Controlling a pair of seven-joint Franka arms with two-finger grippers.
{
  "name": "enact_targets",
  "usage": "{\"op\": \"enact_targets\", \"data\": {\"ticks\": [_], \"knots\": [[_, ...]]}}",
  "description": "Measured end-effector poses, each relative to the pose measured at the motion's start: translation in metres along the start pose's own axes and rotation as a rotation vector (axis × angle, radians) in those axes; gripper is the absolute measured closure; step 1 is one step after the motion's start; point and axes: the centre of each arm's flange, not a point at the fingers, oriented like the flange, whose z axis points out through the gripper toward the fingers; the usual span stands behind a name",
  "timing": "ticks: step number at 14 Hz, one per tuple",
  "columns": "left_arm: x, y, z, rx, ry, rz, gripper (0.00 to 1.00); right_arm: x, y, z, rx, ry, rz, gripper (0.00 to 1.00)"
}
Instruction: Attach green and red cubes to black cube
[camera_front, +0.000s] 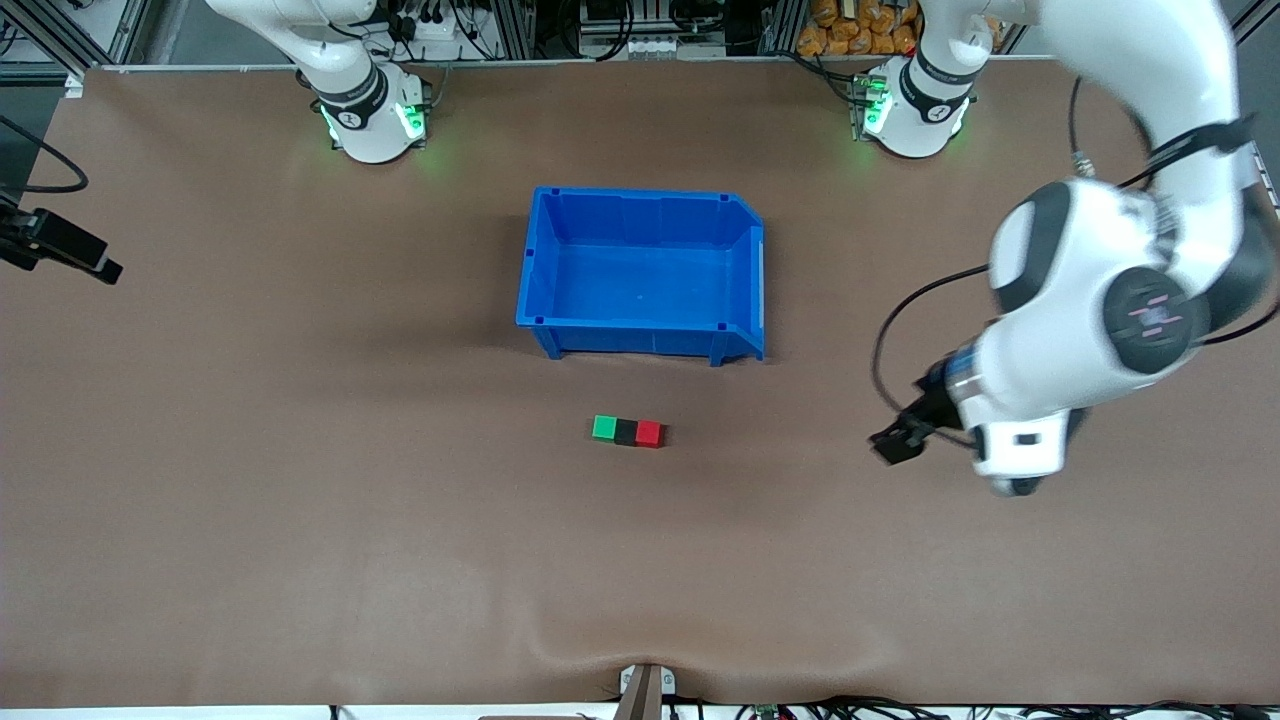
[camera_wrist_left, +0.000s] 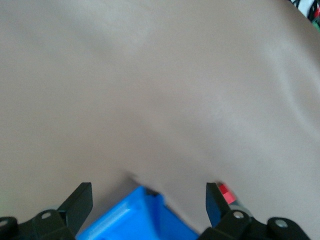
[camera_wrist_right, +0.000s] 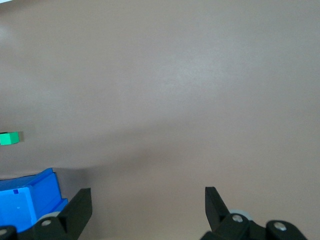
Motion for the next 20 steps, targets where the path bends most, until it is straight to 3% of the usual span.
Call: {"op": "enact_targets", "data": {"ticks": [4, 8, 13, 20], "knots": [[-0.012, -0.044, -0.058, 0.032, -0.009, 0.190, 0.00, 0.000, 0.001, 0.000, 0.000, -0.001, 0.002, 0.00], [-0.030, -0.076, -0.088, 0.024, -0.007, 0.270, 0.00, 0.000, 0.000, 0.000, 0.000, -0.001, 0.002, 0.00], [-0.026, -0.147, -0.104, 0.015, -0.029, 0.375, 0.00, 0.000, 0.000, 0.000, 0.000, -0.001, 0.002, 0.00], [-0.075, -0.193, -0.105, 0.078, 0.016, 0.466, 0.00, 0.000, 0.000, 0.000, 0.000, 0.000, 0.003, 0.00]]}}
